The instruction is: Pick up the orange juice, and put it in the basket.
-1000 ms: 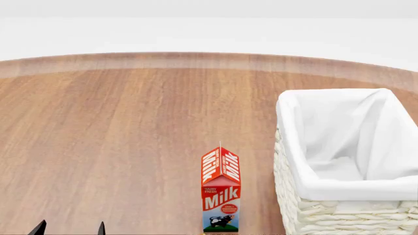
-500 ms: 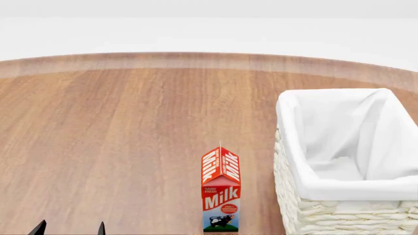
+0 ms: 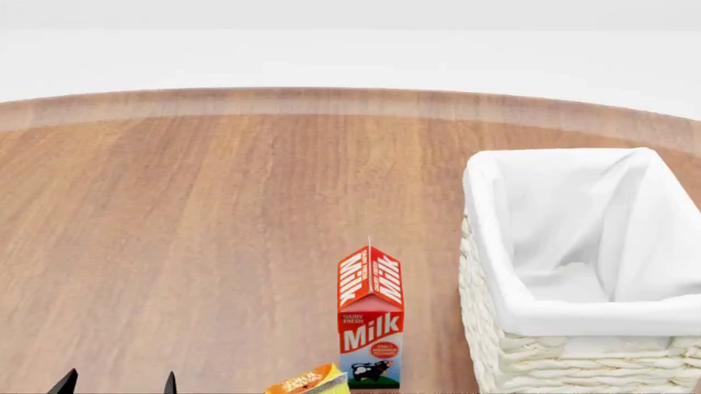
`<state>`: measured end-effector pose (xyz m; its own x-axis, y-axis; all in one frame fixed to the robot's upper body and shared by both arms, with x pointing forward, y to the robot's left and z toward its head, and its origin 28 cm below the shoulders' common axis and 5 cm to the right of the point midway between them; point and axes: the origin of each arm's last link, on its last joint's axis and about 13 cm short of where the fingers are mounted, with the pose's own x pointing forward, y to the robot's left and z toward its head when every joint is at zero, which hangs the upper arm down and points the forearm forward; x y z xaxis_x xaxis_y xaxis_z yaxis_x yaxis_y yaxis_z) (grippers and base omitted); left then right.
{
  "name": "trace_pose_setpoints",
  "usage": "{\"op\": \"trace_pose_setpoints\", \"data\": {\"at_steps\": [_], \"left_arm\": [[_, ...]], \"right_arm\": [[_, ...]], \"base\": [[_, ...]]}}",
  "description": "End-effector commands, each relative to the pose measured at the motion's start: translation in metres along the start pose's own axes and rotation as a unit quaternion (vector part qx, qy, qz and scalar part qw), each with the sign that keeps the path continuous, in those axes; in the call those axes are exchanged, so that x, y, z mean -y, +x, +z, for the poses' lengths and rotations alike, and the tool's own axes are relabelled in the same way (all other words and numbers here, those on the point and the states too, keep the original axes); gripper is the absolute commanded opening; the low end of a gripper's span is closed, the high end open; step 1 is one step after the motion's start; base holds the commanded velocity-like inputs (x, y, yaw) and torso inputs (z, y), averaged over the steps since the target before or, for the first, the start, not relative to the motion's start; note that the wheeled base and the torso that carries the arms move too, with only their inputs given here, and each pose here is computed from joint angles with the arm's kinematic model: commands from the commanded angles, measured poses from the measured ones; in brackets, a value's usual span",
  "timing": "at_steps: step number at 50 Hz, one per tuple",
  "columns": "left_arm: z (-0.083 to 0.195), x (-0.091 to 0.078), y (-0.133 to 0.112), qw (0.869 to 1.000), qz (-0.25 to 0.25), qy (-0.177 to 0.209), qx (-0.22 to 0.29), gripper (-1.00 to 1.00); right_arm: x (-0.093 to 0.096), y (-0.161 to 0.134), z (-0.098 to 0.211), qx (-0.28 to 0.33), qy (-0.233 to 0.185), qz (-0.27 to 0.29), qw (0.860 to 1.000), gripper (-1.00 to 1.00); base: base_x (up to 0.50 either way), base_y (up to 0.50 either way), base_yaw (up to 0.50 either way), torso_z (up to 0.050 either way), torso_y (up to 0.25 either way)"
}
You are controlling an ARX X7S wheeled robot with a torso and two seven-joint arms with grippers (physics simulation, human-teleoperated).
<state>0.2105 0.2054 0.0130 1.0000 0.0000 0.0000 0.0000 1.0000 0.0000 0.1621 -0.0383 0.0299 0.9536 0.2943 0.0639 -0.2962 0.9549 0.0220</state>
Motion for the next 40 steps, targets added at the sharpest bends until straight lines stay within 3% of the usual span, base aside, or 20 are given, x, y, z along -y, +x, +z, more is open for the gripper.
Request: {"op": "trace_pose_setpoints", "data": {"at_steps": [1,40], "left_arm": [[0.0,0.0,0.0,1.0,0.0,0.0,0.0,1.0],[0.0,0.0,0.0,1.0,0.0,0.0,0.0,1.0]], "right_arm": [[0.002,-0.001,0.023,0.043,-0.019,-0.006,0.999,-1.0],[0.013,0.002,0.074,0.102,-0.041,-0.044,0.993,-1.0]], "base": [[0.0,0.0,0.0,0.0,0.0],[0.0,0.0,0.0,0.0,0.001]]}}
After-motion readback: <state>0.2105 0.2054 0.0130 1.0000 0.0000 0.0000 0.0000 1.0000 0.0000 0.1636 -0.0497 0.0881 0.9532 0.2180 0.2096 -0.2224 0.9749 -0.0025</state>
